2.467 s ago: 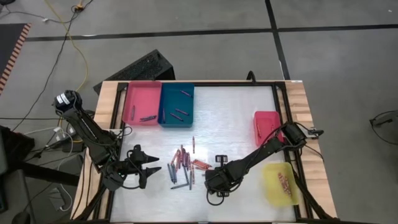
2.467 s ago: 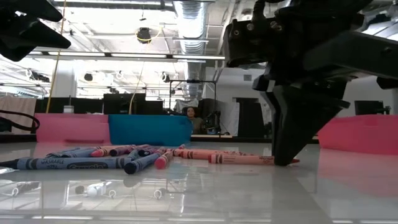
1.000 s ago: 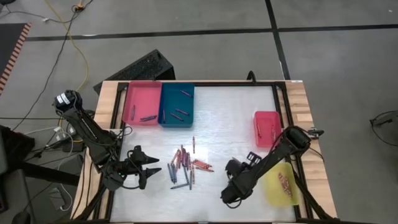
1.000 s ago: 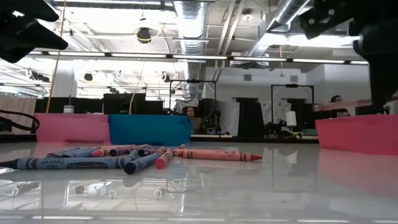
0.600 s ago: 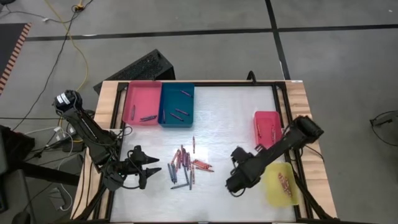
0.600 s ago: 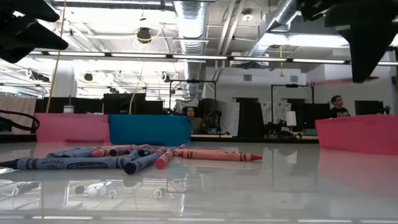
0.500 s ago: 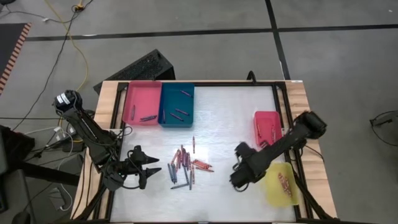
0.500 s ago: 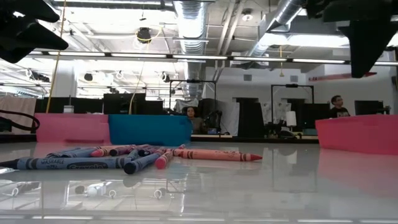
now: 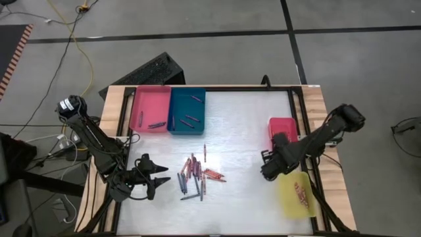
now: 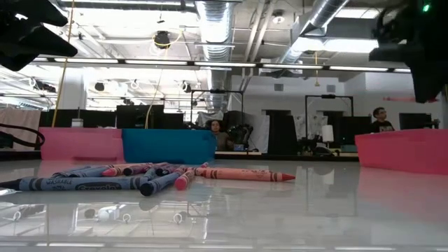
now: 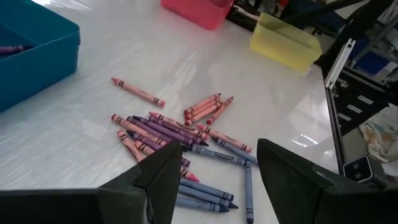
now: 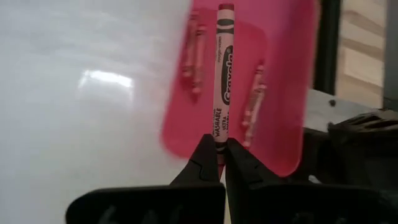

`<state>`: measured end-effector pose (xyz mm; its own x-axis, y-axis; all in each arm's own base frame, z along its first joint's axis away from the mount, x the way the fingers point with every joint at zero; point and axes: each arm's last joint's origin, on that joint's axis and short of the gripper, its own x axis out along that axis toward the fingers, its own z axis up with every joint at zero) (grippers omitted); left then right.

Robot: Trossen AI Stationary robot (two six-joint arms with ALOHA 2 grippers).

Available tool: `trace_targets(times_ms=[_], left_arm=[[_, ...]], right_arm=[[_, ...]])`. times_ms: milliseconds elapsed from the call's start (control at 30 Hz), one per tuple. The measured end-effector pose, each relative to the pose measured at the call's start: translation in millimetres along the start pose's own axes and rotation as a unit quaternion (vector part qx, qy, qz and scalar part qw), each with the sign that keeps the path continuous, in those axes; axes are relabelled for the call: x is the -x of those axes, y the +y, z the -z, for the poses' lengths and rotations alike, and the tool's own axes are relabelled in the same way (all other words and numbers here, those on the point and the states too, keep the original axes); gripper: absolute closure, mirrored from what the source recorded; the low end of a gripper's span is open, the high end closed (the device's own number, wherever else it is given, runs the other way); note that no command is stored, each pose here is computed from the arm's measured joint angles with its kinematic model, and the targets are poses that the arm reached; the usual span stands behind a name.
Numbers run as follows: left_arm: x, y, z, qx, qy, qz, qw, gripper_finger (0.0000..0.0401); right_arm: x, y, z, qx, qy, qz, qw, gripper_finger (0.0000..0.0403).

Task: Sort crayons
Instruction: Put the red crayon into the small red bin

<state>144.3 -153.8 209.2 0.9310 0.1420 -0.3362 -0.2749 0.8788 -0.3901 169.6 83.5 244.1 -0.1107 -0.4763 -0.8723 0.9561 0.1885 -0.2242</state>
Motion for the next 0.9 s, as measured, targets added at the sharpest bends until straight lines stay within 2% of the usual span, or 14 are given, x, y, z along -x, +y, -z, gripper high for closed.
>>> trace_targets(times_ms=[167,367,733,900], left_arm=[[0.0,0.1,-0.2,0.000,-0.003,-0.002,1.000,0.0202],[0.0,0.1,-0.2,0.000,-0.004,-0.002,1.000,0.0202],[0.0,0.7,0.1,-0.003,-0.002,-0.004,1.000,0.0202],[0.0,0.9,0.4,-0.005,0.000,-0.004,1.000,0.0202]], right_arm=[[-23.4,-0.4,-5.9,-0.024,-0.001,0.048,0.999,0.0395],[-40.9,0.3,-18.9,-0.035,0.012,0.079,0.996,0.0395],[-59.1,11.0,-51.9,-0.015,0.034,0.060,0.998,0.0395],[-66.3,9.0,-64.9,-0.006,0.047,0.072,0.996,0.0395]])
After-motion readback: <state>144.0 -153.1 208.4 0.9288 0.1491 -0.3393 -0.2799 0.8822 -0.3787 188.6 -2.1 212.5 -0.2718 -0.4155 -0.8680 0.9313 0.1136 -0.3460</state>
